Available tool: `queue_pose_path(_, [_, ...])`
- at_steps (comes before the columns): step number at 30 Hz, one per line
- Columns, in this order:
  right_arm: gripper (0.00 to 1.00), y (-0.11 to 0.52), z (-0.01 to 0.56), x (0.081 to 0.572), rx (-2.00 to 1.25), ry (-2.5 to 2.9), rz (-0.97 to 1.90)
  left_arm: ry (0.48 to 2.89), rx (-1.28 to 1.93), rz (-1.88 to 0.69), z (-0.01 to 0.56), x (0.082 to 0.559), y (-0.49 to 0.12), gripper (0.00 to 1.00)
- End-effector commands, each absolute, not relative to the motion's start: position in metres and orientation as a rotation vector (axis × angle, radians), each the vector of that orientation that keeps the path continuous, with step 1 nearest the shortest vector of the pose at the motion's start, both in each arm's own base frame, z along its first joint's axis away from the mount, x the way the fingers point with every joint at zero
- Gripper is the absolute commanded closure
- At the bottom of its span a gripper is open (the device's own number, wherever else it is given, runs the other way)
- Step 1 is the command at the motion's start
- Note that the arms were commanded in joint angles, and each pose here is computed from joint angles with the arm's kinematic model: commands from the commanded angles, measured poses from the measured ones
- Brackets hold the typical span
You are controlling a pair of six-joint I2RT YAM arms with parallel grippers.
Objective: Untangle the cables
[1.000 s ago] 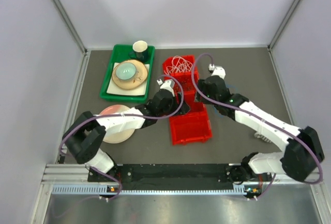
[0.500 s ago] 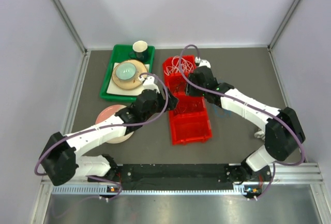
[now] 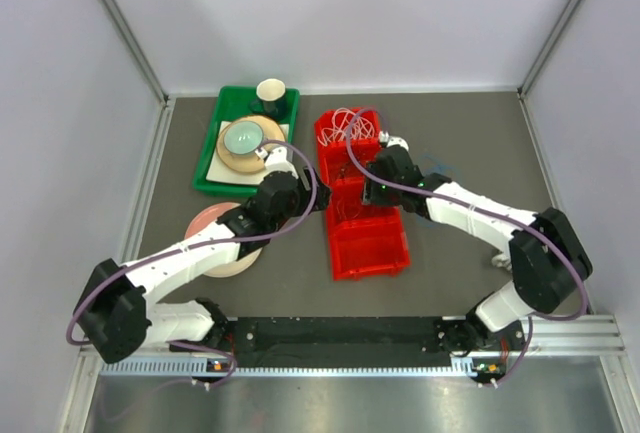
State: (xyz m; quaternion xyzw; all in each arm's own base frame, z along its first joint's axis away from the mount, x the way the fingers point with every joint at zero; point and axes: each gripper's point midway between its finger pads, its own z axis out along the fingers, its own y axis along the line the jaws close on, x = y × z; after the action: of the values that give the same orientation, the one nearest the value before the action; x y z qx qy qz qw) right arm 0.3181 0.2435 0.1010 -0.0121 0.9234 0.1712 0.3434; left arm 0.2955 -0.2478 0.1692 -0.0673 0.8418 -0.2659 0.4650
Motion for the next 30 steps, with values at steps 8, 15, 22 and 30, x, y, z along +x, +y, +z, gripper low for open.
queue_pose_path(8, [0.05, 0.211, 0.224, 0.333, 0.006, 2.109, 0.380, 2.005, -0.186, -0.671, 0.188, 0.301, -0.237, 0.21])
queue_pose_path(15, [0.01, 0.120, 0.199, 0.355, 0.292, 2.129, 0.187, 2.026, -0.183, -0.700, 0.183, 0.301, -0.240, 0.21])
queue_pose_path(22, [0.01, 0.073, 0.117, 0.359, 0.376, 2.362, 0.001, 2.006, -0.195, -0.711, 0.183, 0.300, -0.236, 0.21])
queue_pose_path(30, [0.01, 0.073, 0.061, 0.367, 0.372, 2.506, -0.092, 1.993, -0.197, -0.696, 0.183, 0.301, -0.232, 0.22])
